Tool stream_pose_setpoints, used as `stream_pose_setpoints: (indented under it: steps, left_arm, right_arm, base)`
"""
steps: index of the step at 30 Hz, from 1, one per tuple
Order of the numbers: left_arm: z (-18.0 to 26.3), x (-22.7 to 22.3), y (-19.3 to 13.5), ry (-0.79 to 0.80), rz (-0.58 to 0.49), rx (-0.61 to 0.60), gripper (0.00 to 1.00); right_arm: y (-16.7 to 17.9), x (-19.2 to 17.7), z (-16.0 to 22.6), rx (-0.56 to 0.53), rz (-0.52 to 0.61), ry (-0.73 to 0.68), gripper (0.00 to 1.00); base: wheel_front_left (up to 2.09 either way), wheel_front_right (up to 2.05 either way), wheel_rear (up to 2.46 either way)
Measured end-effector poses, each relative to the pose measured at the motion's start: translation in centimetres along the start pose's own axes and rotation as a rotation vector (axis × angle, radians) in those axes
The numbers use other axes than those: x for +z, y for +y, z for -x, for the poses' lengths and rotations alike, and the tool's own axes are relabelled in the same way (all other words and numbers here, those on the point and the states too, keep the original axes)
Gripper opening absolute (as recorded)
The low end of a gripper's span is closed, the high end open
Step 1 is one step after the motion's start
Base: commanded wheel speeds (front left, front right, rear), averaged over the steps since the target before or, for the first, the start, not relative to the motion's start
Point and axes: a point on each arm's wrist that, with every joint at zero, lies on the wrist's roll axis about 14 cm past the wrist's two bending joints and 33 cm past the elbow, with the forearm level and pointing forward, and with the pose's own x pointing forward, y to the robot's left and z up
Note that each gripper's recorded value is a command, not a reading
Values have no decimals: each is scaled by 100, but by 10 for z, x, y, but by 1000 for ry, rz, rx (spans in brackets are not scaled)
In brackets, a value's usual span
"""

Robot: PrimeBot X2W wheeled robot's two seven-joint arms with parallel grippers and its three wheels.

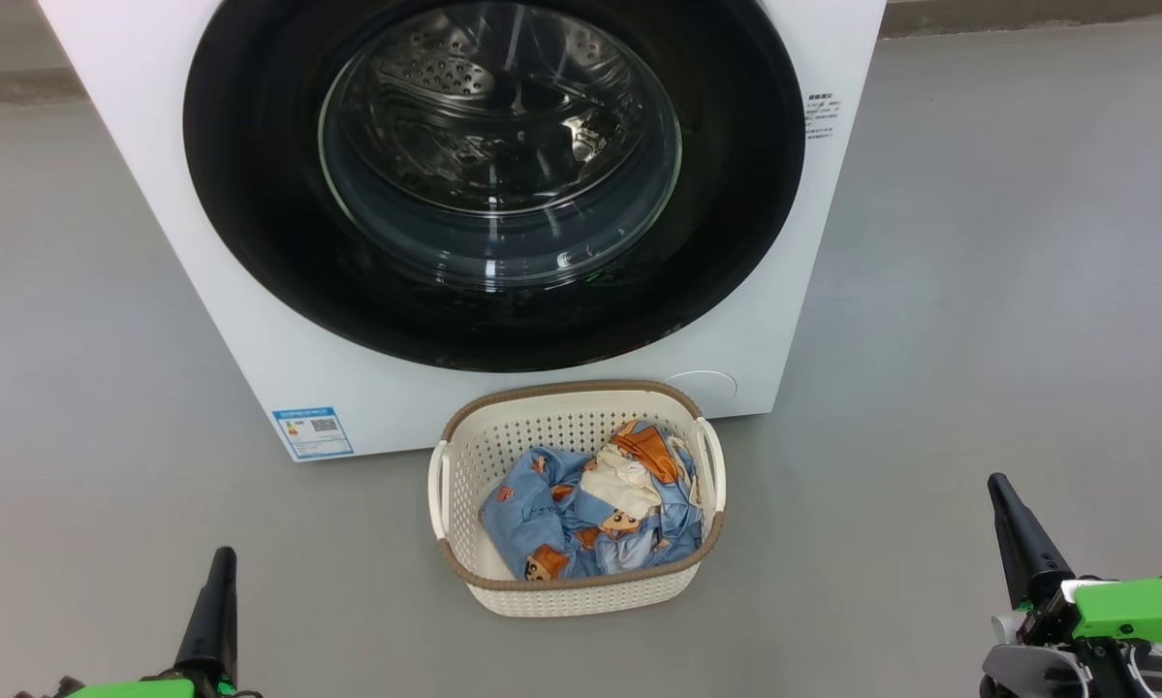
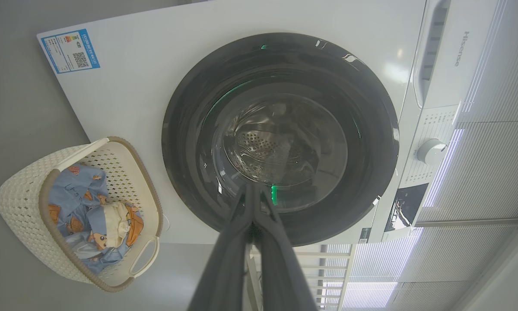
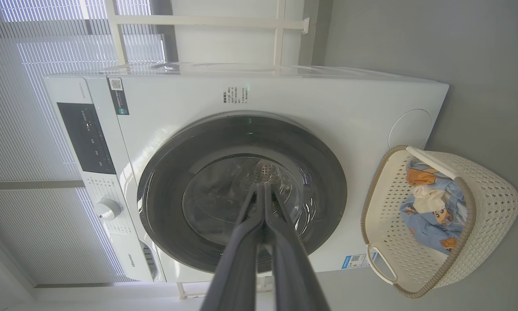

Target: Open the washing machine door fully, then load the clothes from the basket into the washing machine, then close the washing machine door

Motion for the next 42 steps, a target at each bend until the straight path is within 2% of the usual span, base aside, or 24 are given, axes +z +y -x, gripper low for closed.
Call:
stream_pose_setpoints:
  steps: [42]
  left_arm:
    - [0, 0, 0, 0, 0, 0, 0]
  right_arm:
    - [0, 0, 0, 0, 0, 0, 0]
  base:
    - [0, 0, 0]
